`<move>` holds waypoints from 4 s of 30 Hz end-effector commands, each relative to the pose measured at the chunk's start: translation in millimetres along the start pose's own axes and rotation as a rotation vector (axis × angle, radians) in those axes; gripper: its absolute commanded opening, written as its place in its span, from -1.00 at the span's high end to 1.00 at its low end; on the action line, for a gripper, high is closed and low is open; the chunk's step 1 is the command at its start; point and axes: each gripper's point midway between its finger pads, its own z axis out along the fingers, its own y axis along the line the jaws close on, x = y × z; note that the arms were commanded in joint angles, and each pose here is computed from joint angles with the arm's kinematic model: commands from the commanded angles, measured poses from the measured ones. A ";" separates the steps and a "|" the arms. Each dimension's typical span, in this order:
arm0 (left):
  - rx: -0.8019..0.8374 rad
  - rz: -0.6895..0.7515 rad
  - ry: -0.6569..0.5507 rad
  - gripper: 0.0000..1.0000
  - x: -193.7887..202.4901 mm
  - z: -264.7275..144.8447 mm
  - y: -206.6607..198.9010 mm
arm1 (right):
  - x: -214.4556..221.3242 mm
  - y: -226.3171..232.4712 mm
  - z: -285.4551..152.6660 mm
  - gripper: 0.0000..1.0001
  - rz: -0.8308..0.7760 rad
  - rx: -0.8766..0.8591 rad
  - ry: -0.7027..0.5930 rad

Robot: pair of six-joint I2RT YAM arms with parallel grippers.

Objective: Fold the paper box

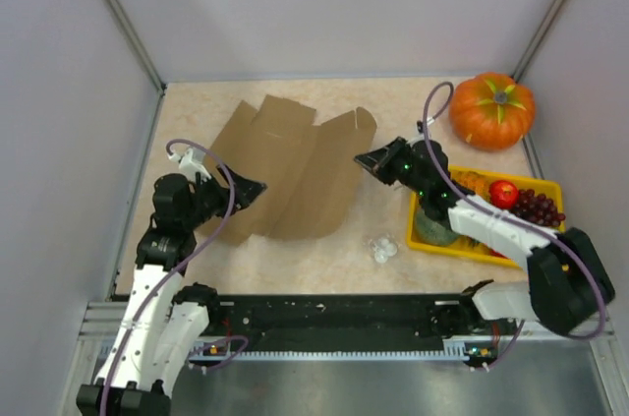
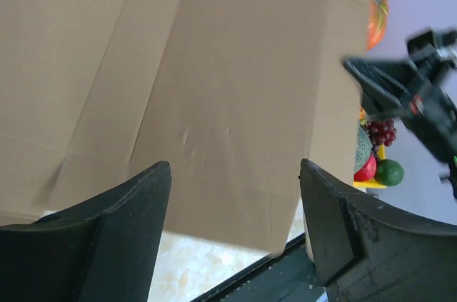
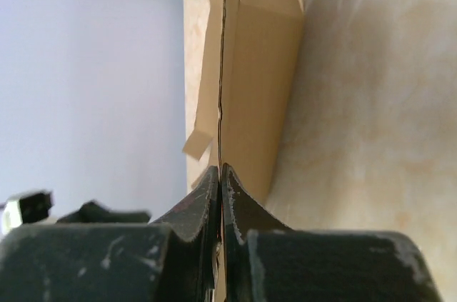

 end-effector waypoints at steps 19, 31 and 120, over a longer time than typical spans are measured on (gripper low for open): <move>-0.327 -0.144 0.280 -0.62 7.2 152.2 122.7 | 176.8 -24.2 -58.5 1.00 -0.187 0.094 -0.026; -0.260 -0.248 0.428 -0.53 28.3 246.4 137.1 | 212.1 -14.2 -53.0 0.89 -0.219 -0.039 0.108; -0.002 0.039 -0.293 -0.48 -230.4 97.6 193.4 | -107.3 124.0 66.3 1.00 -0.566 -0.732 0.165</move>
